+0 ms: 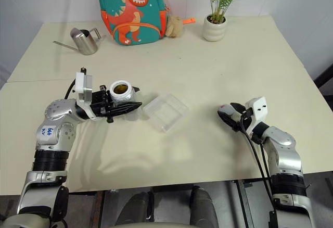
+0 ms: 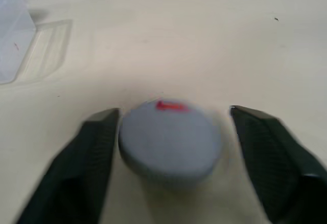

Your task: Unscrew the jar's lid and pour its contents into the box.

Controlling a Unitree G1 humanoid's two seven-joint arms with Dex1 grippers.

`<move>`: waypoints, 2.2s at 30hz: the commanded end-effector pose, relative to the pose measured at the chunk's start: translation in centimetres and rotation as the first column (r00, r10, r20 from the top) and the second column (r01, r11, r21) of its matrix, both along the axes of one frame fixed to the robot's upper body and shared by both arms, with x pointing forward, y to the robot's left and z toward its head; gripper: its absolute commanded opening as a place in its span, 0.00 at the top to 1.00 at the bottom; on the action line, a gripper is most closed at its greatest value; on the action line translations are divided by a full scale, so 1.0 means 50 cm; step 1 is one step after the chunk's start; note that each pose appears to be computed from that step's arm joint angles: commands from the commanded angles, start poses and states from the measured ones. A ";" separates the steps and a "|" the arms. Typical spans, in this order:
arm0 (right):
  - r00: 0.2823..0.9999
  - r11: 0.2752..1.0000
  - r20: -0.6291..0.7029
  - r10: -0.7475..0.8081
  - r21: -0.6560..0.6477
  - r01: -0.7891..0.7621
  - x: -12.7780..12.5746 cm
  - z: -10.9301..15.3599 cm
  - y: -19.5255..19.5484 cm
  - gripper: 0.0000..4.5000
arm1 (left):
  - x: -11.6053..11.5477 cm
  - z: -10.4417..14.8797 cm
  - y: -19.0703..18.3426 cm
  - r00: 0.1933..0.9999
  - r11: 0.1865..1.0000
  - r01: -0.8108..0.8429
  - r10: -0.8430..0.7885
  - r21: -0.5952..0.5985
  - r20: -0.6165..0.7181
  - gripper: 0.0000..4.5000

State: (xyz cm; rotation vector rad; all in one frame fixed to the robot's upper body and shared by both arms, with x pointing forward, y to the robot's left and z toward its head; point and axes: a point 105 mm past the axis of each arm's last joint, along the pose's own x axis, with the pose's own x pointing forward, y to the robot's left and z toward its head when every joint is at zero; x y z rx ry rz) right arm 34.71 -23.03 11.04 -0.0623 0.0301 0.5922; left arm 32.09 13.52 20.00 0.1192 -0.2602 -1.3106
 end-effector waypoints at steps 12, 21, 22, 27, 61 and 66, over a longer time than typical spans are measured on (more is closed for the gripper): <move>0.896 0.897 0.073 0.439 -0.090 -0.432 -0.106 0.200 0.118 0.00 | 0.068 0.061 -0.032 0.996 0.998 -0.047 0.044 0.039 0.073 0.55; 0.837 0.835 0.093 0.539 -0.191 -0.517 -0.134 0.236 0.183 0.00 | 0.097 0.073 -0.048 0.965 0.967 -0.141 0.087 0.210 0.248 0.55; 0.840 0.838 0.092 0.535 -0.189 -0.513 -0.134 0.235 0.183 0.00 | 0.099 0.074 -0.049 0.958 0.962 -0.152 0.087 0.228 0.272 0.55; 0.879 0.873 0.055 0.474 -0.157 -0.461 -0.143 0.206 0.162 0.00 | 0.115 0.082 -0.063 0.854 0.914 -0.303 0.133 0.272 0.502 0.55; 0.927 0.933 0.105 0.360 -0.071 -0.354 -0.134 0.196 0.172 0.00 | 0.117 0.097 -0.216 -0.813 0.952 -0.298 -0.212 -0.075 0.543 0.55; 0.926 0.934 0.120 0.357 -0.058 -0.352 -0.130 0.197 0.176 0.00 | 0.118 0.083 -0.221 -0.846 0.963 -0.267 -0.218 -0.032 0.486 0.55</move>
